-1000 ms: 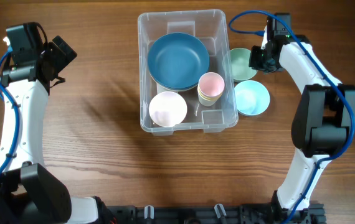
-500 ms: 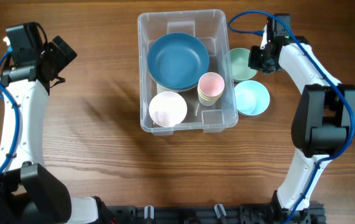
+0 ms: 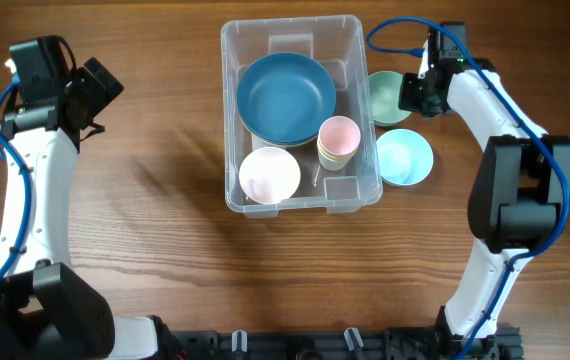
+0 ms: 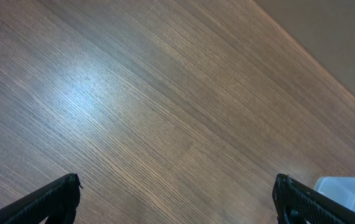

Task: Pack container
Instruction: 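Grasp the mint green bowl rim with the right gripper and lift, then carry the mint bowl into the bin and set it in the pink bowl, then release the mint bowl and withdraw the right gripper, then lower the right gripper to the light blue bowl rim and grasp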

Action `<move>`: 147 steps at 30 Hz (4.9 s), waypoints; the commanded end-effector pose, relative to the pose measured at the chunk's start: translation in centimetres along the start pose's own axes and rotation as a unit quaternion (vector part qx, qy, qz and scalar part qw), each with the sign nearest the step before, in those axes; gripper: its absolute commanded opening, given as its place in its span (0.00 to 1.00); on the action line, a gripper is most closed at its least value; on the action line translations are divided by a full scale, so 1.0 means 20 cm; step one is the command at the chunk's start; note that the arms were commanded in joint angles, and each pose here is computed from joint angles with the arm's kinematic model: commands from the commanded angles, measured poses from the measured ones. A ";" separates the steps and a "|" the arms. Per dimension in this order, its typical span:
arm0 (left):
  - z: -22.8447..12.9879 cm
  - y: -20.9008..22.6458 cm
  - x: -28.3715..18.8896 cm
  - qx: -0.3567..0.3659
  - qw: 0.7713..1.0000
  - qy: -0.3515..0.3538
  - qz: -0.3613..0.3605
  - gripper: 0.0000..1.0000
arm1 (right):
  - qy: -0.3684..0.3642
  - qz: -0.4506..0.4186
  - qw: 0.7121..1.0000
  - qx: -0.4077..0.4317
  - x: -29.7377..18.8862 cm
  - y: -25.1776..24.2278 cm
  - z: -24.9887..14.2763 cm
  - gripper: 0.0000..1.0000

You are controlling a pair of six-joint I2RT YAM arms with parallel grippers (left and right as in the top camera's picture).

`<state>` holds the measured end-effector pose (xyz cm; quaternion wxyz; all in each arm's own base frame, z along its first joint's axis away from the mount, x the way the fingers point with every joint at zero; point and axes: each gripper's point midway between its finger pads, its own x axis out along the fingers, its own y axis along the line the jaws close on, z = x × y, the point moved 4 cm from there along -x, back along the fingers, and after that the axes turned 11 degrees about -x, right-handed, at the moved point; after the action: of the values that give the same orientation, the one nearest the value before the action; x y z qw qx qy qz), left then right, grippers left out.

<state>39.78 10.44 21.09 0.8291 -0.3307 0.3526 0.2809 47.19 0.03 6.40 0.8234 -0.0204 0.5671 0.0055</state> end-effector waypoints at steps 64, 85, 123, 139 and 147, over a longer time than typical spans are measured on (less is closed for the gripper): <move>0.01 0.01 0.01 -0.002 1.000 -0.003 0.006 1.00 | -0.029 0.180 0.926 -0.332 -0.79 1.25 -0.39 0.49; 0.01 0.01 0.01 -0.002 1.000 -0.003 0.006 1.00 | -0.137 0.015 0.990 -0.029 -1.29 0.20 -0.05 0.76; 0.01 0.01 0.01 -0.002 1.000 -0.003 0.006 1.00 | 0.045 -0.012 0.987 0.151 -0.25 -0.05 -0.65 0.43; 0.01 0.01 0.01 -0.002 1.000 -0.003 0.006 1.00 | 0.040 -0.014 0.988 0.150 -0.18 -0.06 -0.67 0.28; 0.01 0.01 0.01 -0.002 1.000 -0.003 0.006 1.00 | 0.033 -0.012 0.991 0.130 -0.11 -0.06 -0.65 0.08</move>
<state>39.68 10.41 21.00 0.8277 -0.3305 0.3556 0.2816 34.24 -1.73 4.46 0.7996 0.0897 0.5870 -0.0899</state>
